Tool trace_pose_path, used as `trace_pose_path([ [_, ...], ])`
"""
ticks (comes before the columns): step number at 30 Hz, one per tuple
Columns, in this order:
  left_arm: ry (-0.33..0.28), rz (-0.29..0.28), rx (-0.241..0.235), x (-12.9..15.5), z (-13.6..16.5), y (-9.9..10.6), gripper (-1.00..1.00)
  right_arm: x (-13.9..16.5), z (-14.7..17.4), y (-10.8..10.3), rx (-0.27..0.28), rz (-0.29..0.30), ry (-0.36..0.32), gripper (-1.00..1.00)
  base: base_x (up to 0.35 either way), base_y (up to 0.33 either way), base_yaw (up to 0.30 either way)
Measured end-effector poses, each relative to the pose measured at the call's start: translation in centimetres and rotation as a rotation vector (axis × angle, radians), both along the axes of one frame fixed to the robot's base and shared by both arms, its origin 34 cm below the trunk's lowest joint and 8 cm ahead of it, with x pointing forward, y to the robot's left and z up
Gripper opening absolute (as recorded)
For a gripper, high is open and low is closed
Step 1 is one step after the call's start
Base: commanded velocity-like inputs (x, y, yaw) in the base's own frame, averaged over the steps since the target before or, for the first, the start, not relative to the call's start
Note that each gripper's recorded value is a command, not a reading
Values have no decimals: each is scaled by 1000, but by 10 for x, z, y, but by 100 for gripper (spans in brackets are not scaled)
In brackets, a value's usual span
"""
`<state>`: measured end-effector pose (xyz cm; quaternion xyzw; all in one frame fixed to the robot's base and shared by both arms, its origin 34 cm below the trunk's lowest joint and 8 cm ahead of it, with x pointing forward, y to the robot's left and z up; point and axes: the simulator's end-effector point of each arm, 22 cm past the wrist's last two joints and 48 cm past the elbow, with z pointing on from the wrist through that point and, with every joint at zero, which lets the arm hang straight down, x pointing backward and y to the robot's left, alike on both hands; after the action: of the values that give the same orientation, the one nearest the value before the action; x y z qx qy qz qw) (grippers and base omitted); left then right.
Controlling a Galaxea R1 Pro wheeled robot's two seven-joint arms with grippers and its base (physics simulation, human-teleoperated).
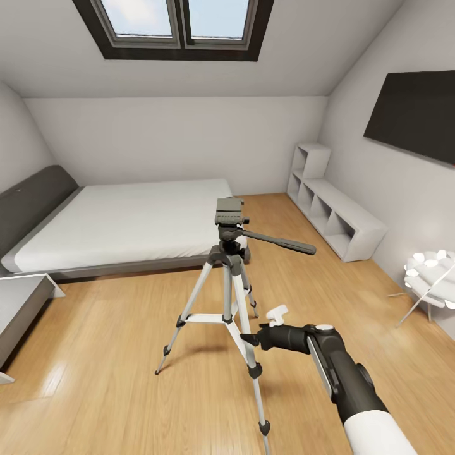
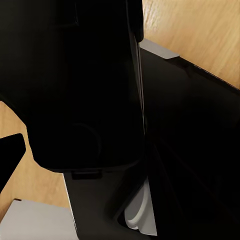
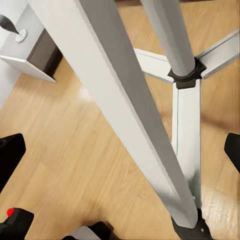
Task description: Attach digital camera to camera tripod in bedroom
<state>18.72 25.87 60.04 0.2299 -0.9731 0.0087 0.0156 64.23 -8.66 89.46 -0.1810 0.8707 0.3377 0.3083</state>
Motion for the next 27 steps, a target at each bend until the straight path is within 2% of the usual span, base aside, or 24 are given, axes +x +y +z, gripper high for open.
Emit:
trace_pose_path([
  [11, 0, 0, 0, 0, 0, 0, -100, 5, -15, -1, -26, -46, -15, 100, 0, 0, 0],
  [15, 0, 0, 0, 0, 0, 0, -100, 17, -22, 12, -58, -109, -56, 100, 0, 0, 0],
  [17, 0, 0, 0, 0, 0, 0, -100, 28, -14, 20, -56, -127, -78, 100, 0, 0, 0],
  [21, 0, 0, 0, 0, 0, 0, -100, 51, 2, 30, -47, -128, -105, 100, 0, 0, 0],
  [27, 0, 0, 0, 0, 0, 0, -100, 73, 12, 31, -57, -129, -118, 100, 0, 0, 0],
])
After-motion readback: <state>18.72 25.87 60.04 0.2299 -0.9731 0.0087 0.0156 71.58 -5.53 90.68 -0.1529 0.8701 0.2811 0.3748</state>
